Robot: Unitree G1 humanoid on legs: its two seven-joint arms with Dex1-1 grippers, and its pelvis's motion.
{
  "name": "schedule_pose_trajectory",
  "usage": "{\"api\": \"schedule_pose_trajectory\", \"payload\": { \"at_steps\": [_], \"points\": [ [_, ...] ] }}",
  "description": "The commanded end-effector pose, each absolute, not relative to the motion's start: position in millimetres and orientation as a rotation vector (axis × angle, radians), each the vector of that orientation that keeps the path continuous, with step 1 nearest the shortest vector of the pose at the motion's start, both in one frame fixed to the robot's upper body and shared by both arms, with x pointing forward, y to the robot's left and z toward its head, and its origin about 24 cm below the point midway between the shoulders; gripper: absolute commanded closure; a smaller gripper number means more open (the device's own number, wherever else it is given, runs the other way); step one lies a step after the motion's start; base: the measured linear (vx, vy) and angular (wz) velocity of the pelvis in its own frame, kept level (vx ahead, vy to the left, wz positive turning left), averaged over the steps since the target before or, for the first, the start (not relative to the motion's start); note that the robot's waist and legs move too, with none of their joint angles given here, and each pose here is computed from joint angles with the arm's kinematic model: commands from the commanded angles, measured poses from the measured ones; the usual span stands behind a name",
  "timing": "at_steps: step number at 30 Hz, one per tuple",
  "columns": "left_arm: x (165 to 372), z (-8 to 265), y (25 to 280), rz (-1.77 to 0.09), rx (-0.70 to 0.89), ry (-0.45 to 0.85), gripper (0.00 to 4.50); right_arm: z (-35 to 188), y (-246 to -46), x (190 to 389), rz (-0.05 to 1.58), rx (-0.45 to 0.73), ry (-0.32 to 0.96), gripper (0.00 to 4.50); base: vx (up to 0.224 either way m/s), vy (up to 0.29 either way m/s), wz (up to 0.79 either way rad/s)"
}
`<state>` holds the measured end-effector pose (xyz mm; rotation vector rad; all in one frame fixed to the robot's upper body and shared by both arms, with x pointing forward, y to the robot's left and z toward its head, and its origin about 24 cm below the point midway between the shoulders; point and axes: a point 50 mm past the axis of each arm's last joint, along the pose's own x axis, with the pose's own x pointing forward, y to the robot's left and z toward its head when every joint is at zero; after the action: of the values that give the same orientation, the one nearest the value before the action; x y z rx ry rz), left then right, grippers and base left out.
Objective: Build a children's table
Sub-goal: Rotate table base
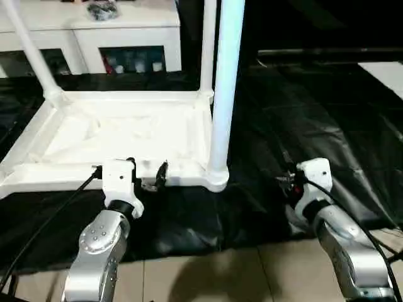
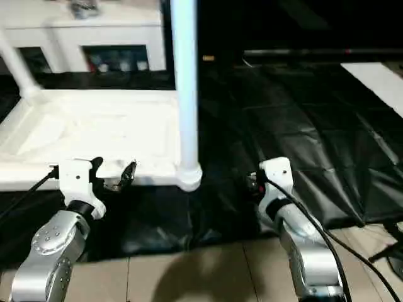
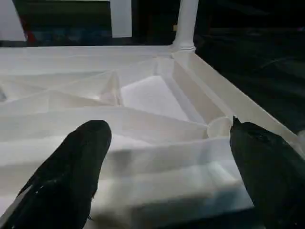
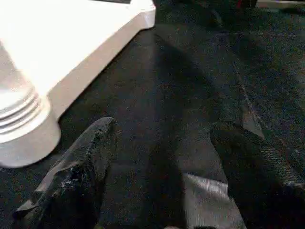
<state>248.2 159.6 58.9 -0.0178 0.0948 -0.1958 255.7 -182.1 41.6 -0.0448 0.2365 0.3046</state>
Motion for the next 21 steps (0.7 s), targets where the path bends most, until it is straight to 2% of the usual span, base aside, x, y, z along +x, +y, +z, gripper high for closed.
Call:
{"api": "schedule_pose_trajectory", "payload": {
  "at_steps": [1,7,10,13,15,21],
  "points": [
    [250.2,61.9,156.6,-0.224,-0.013,0.082,0.06,45.2,-184.8,255.1,0.285,-0.063,0.223,0.94,0.094,0.000,0.02],
    [249.1,57.5,156.7,-0.218,-0.010,0.100,0.06,47.9,-189.9,255.9,0.261,-0.069,0.210,0.94,0.043,-0.001,0.04],
    [248.2,60.5,153.9,-0.216,-0.010,0.095,0.06,49.5,-189.0,257.9,0.264,-0.054,0.216,0.94,-0.077,-0.025,0.07],
    [248.3,57.5,148.5,-0.214,-0.022,0.114,0.06,48.3,-185.8,260.4,0.295,-0.117,0.227,0.94,-0.115,-0.025,0.06],
    [248.6,57.5,145.1,-0.215,-0.034,0.109,0.06,49.4,-186.3,260.7,0.294,-0.118,0.227,0.94,-0.130,0.008,0.06],
    [251.7,56.4,139.1,-0.268,-0.024,0.122,0.06,50.5,-200.4,253.5,0.166,-0.082,0.224,0.94,-0.073,0.018,0.38]
  ]
}}
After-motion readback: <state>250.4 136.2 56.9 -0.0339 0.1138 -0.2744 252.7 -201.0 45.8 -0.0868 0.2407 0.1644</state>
